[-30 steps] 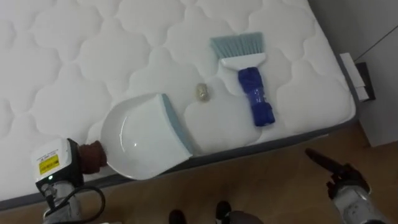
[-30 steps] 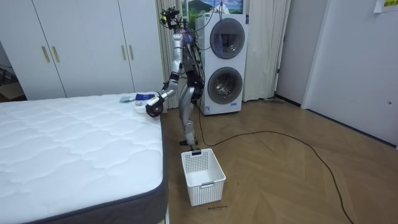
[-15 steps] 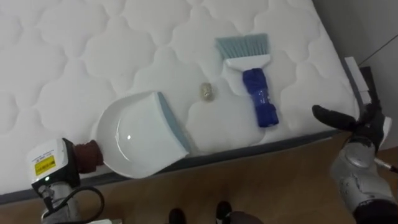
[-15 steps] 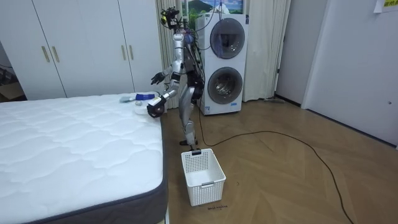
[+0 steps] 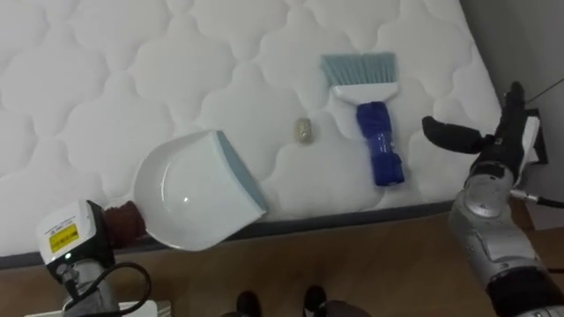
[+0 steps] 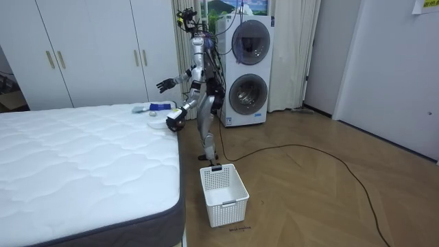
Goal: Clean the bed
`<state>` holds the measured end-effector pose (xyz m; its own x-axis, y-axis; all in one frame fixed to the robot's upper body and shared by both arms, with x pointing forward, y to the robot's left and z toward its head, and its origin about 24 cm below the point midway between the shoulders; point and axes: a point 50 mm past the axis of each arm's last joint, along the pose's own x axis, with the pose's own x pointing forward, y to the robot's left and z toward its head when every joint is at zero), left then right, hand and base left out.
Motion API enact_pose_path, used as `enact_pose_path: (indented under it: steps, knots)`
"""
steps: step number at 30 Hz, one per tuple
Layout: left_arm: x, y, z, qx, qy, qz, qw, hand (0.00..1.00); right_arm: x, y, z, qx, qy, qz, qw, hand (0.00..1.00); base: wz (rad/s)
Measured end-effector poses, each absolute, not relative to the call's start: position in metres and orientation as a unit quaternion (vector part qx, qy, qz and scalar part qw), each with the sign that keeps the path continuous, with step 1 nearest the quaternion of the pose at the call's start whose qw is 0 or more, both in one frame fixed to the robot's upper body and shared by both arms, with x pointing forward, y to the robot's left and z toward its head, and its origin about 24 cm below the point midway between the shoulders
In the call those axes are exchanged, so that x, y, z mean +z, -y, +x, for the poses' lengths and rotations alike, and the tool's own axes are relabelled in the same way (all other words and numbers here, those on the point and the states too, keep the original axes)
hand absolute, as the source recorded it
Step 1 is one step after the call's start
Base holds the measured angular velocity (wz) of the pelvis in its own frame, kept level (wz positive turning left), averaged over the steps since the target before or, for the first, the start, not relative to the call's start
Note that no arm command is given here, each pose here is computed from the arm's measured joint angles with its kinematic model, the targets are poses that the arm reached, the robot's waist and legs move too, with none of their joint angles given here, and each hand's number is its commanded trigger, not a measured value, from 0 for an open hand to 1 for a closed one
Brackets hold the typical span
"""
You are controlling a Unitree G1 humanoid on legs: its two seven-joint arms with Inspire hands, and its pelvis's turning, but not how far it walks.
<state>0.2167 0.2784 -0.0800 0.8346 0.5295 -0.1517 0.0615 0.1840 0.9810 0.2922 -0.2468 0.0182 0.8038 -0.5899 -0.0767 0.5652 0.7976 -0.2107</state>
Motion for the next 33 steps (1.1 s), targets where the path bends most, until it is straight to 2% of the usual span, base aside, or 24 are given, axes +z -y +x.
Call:
enact_pose_path:
  steps: [17,33]
  knots:
    - [-0.065,-0.269,0.244,0.156,-0.200,0.616,0.746,1.00,-0.009,0.240,0.297,-0.254,-0.136,-0.133,0.948,0.00,0.05]
    - [-0.067,-0.257,0.248,0.151,-0.202,0.606,0.754,1.00,-0.006,0.221,0.309,-0.190,-0.136,-0.119,0.965,0.00,0.01]
